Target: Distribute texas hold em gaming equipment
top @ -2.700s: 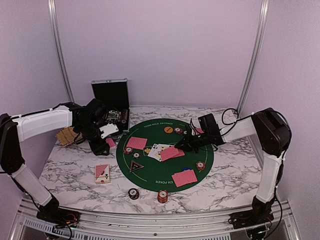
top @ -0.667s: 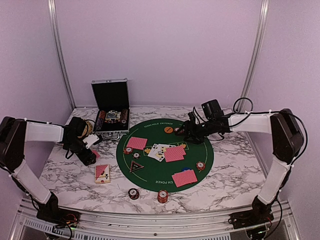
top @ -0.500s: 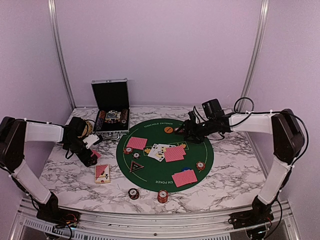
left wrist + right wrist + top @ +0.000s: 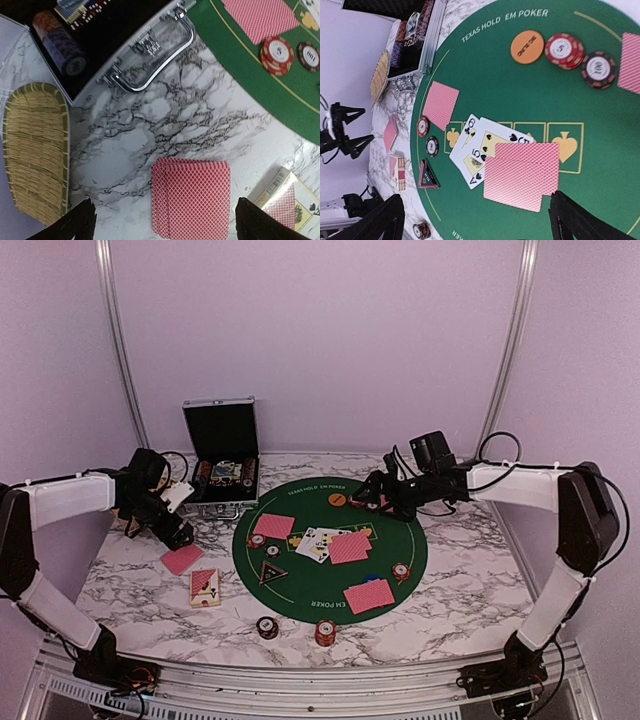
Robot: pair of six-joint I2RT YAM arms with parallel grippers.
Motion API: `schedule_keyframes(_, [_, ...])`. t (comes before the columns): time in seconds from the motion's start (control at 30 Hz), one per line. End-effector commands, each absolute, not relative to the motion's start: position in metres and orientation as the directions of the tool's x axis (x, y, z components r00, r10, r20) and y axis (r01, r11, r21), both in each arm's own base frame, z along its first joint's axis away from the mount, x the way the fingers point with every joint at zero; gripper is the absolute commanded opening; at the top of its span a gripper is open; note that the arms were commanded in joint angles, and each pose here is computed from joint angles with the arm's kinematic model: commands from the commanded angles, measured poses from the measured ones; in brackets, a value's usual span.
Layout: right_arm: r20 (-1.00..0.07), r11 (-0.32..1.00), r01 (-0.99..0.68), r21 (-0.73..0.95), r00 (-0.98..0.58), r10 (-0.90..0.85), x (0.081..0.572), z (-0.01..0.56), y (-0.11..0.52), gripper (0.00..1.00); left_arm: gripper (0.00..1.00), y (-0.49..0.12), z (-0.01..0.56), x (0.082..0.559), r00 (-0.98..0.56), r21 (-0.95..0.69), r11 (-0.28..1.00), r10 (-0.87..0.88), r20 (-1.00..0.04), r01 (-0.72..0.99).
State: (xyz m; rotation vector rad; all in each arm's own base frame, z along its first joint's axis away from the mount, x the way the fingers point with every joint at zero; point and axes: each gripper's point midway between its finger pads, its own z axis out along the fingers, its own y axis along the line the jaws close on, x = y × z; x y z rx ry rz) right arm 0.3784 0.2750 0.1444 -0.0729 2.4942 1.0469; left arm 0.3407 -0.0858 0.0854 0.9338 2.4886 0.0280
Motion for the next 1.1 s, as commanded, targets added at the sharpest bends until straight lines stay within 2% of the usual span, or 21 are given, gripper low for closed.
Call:
schedule_keyframes(0.0, [-0.579, 0.806, -0.244, 0.540, -0.802, 0.145, 0.399, 0.180, 0.241, 0.99, 0.99, -0.094, 0.132, 0.353, -0.645, 0.150, 0.827, 0.524, -0.556, 0.542])
schedule_keyframes(0.17, [-0.643, 0.861, -0.184, 0.473, -0.741, 0.195, 0.411, 0.187, 0.198, 0.99, 0.99, -0.101, 0.143, 0.359, -0.626, 0.112, 0.855, 0.454, -0.634, 0.506])
schedule_keyframes(0.3, [-0.694, 0.918, -0.028, 0.395, -0.664, 0.278, 0.418, 0.187, 0.142, 0.99, 0.99, -0.101, 0.137, 0.360, -0.591, 0.117, 0.868, 0.421, -0.688, 0.482])
schedule_keyframes(0.43, [-0.791, 0.928, 0.211, 0.307, -0.485, 0.372, 0.412, 0.193, 0.067, 0.99, 0.99, -0.090, 0.148, 0.376, -0.510, 0.146, 0.915, 0.335, -0.792, 0.375])
schedule_keyframes(0.47, [-0.846, 0.918, 0.265, 0.294, -0.374, 0.379, 0.410, 0.209, 0.047, 0.99, 0.99, -0.084, 0.152, 0.382, -0.489, 0.142, 0.931, 0.302, -0.818, 0.337])
schedule_keyframes(0.5, [-0.867, 0.920, 0.292, 0.262, -0.348, 0.357, 0.403, 0.201, 0.037, 0.99, 0.99, -0.080, 0.153, 0.386, -0.473, 0.133, 0.942, 0.272, -0.838, 0.307])
schedule_keyframes(0.6, [-0.941, 0.859, 0.458, 0.229, -0.122, 0.316, 0.379, 0.216, -0.010, 0.99, 0.99, -0.070, 0.155, 0.399, -0.441, 0.100, 0.962, 0.206, -0.874, 0.252])
schedule_keyframes(0.73, [-0.978, 0.884, 0.456, 0.103, -0.114, 0.173, 0.367, 0.206, -0.019, 0.99, 0.99, -0.057, 0.153, 0.414, -0.396, 0.030, 0.978, 0.111, -0.911, 0.205])
schedule_keyframes(0.97, [-0.997, 0.861, 0.509, 0.007, -0.066, 0.047, 0.348, 0.197, -0.035, 0.99, 0.99, -0.036, 0.136, 0.428, -0.388, -0.007, 0.990, 0.048, -0.920, 0.137])
schedule_keyframes(1.07, [-1.000, 0.871, 0.491, -0.013, -0.023, -0.002, 0.343, 0.193, -0.034, 0.99, 0.99, -0.023, 0.149, 0.423, -0.302, 0.020, 0.995, 0.047, -0.952, 0.093])
